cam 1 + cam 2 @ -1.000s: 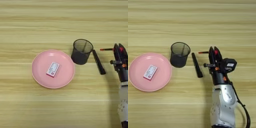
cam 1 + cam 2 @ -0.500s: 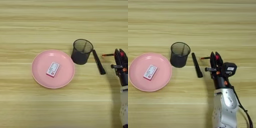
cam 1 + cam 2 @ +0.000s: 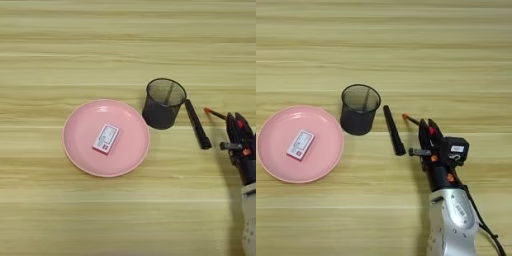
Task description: Move the objects on the table
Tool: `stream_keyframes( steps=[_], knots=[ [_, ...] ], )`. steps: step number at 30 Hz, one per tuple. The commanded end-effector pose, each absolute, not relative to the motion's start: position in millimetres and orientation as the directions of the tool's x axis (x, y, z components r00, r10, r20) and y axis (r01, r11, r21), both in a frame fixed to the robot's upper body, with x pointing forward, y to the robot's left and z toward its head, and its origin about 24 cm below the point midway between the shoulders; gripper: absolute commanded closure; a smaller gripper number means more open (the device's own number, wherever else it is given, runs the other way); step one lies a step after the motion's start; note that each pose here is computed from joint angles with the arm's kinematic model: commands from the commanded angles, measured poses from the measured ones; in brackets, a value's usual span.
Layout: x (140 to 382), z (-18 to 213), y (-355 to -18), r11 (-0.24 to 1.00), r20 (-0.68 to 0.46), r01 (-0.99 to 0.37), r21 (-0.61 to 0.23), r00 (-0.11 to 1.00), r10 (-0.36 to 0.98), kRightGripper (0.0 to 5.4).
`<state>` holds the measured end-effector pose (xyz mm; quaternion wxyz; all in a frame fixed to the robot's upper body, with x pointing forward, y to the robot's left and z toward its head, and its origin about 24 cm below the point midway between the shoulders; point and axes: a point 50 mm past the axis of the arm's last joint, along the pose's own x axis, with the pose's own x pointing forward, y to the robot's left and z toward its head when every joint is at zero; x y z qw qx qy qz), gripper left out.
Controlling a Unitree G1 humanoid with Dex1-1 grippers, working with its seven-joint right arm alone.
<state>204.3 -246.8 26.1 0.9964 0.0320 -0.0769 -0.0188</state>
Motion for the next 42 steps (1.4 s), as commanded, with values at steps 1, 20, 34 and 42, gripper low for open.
stream_keyframes(
  steps=[1, 20, 34, 42],
  knots=[
    [203, 29, -251, 0.998, 0.14, 0.036, 0.05, 0.989, -0.042, 4.87],
    [183, 14, -247, 0.999, -0.015, 0.015, 0.049, 1.0, -0.014, 4.87],
    [187, 1, -243, 0.998, -0.057, 0.006, 0.063, 0.998, -0.002, 4.87],
    [187, 2, -243, 0.998, -0.051, 0.001, 0.062, 0.999, 0.002, 4.51]
  ],
)
